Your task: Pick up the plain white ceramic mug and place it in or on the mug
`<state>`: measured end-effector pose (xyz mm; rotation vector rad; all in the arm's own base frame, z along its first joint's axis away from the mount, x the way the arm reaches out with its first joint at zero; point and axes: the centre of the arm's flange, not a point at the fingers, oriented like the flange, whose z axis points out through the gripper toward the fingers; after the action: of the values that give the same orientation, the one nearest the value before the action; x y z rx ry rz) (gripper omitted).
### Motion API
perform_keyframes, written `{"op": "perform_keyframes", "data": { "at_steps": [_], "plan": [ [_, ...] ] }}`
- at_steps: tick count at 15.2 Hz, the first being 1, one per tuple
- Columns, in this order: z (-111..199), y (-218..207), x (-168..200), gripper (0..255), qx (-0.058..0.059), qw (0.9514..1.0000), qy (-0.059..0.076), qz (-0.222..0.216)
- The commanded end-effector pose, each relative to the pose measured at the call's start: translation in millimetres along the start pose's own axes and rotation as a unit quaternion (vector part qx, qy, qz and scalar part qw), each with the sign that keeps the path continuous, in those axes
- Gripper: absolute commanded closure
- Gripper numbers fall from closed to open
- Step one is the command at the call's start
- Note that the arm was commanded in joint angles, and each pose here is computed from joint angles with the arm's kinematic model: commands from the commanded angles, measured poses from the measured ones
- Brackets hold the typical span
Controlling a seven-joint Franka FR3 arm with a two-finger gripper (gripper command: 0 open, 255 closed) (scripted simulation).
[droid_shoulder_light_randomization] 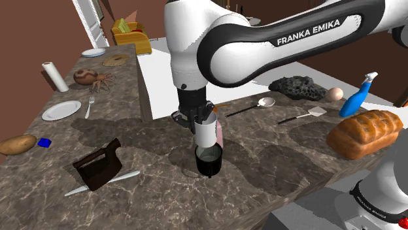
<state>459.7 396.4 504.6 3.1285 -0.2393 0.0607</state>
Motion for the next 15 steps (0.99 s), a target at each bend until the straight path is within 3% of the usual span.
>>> {"op": "perform_keyframes", "data": {
  "at_steps": [1,9,15],
  "plan": [
    [10,1,0,255,0.000,1.0000,0.000,0.000],
    [53,1,-2,255,0.000,1.0000,0.000,0.000],
    [53,1,-2,255,0.000,1.0000,0.000,0.000]
  ]
}}
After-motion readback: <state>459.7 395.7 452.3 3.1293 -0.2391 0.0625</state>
